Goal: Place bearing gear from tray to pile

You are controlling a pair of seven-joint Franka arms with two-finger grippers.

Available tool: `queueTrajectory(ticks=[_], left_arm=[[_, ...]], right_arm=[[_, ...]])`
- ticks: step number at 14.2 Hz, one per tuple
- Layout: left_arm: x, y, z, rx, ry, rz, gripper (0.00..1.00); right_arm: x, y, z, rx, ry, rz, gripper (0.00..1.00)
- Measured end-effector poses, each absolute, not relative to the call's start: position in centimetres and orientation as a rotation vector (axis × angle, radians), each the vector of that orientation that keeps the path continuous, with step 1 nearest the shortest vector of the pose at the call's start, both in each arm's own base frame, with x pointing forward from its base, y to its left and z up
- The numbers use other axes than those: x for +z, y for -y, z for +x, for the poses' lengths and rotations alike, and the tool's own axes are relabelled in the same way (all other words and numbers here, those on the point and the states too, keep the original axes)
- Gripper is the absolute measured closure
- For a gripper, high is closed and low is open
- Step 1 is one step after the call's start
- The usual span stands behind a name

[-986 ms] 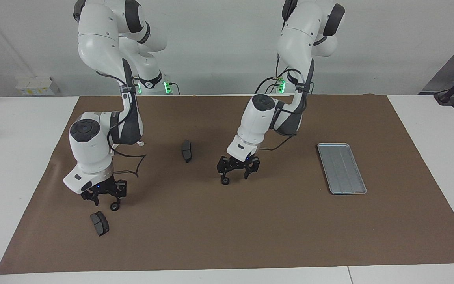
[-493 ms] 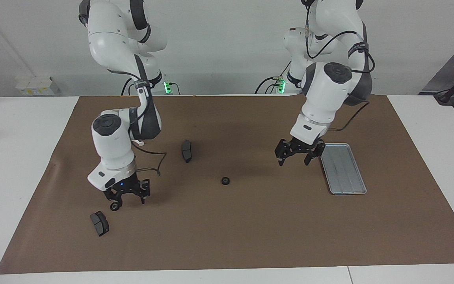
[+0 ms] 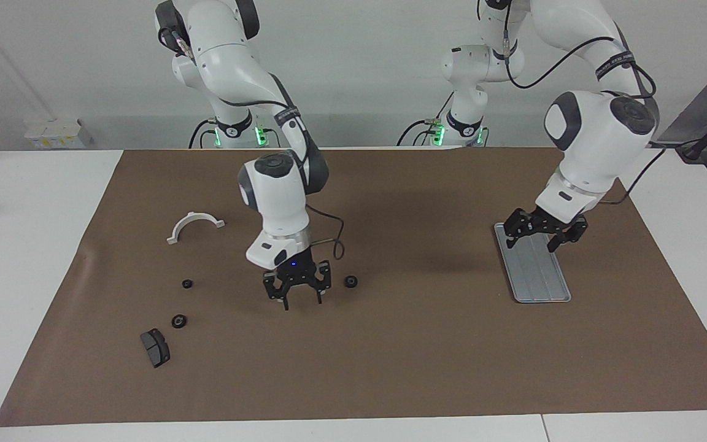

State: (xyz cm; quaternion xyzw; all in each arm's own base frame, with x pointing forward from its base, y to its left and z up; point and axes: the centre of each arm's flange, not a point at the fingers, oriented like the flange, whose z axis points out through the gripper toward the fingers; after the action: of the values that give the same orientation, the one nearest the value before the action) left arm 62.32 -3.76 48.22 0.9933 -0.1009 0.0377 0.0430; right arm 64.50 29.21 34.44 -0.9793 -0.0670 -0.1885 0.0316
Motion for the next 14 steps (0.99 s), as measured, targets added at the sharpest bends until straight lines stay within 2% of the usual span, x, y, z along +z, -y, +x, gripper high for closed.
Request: queueTrajectory(ticks=[3,6,10,14], left_arm=[[49.6,-2.4,61.5,0.110,0.413,3.034,0.00],[52.1,-5.5,60.6,0.178,0.441,3.045,0.00],[57.2,-4.2,58.5,0.259,0.483,3.050,0.00],[60.5,0.3,56.0,0.217,0.466,3.064,0.00]], right_arm=[[32.6,-33.0,62.6,-0.538,0.198,-3.011,0.21],[31.5,-34.1,62.0,-0.517,0.195,-3.013,0.21],[29.9,-35.9,60.9,-0.487,0.174,-3.023,0.21],[29.3,-37.2,60.0,-0.469,0.158,-3.023,0.23]])
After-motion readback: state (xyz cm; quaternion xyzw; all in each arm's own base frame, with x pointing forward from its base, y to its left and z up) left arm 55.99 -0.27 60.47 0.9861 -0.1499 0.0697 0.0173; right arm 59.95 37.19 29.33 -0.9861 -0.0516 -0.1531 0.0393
